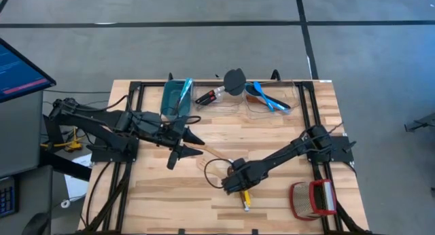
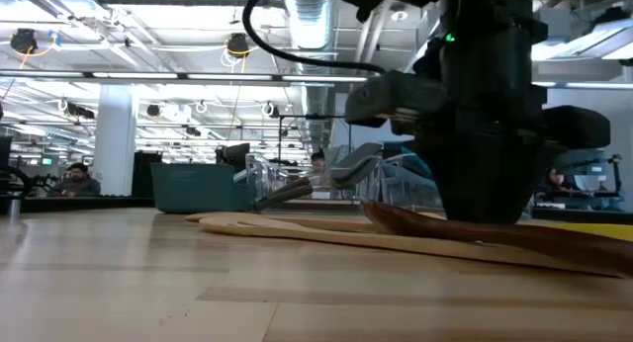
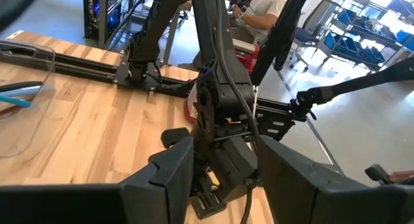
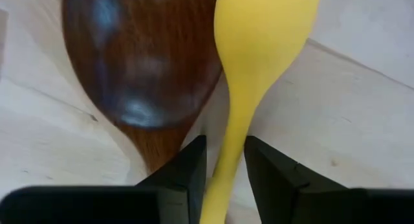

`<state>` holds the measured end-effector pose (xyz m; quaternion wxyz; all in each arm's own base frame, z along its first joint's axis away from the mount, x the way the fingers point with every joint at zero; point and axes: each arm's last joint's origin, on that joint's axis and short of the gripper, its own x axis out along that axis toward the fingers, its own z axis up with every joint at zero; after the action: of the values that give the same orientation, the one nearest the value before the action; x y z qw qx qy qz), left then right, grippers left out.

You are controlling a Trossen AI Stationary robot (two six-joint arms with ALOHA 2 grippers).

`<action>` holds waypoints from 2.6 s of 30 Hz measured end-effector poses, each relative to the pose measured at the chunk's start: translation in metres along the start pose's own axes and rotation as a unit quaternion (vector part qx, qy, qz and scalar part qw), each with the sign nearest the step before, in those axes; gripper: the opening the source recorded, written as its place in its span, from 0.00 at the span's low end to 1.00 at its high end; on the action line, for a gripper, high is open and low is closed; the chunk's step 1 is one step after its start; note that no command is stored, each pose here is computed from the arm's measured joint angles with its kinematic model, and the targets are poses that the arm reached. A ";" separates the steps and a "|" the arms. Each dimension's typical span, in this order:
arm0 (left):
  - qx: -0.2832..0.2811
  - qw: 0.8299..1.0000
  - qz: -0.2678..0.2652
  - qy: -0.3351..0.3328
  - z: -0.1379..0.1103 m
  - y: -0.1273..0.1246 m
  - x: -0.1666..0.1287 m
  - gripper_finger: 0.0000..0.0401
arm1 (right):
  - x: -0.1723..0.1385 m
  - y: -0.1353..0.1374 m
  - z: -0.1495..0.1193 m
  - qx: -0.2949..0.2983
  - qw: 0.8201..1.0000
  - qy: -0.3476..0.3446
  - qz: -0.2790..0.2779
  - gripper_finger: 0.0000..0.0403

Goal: Pick & Place Kitchen Items
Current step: Put the yellow serving spoon into the right transparent bin

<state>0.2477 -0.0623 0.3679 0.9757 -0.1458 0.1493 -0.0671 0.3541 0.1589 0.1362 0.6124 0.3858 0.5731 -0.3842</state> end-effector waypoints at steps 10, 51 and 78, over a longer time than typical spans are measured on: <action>0.000 1.000 0.001 0.002 0.000 0.000 0.000 0.40 | 0.001 -0.003 0.000 -0.003 1.000 0.000 -0.009 0.09; 0.001 1.000 0.004 0.012 -0.002 0.001 0.000 0.40 | -0.194 -0.081 0.006 -0.016 0.958 -0.271 0.090 0.05; 0.004 0.999 0.052 -0.006 -0.001 0.004 0.000 0.40 | -0.242 -0.134 0.147 -0.212 0.904 -0.337 -0.156 0.05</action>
<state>0.2475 -0.0592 0.3658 0.9792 -0.1348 0.1508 -0.0163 0.2803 -0.0229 0.3799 0.7688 -0.0003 0.4531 -0.4513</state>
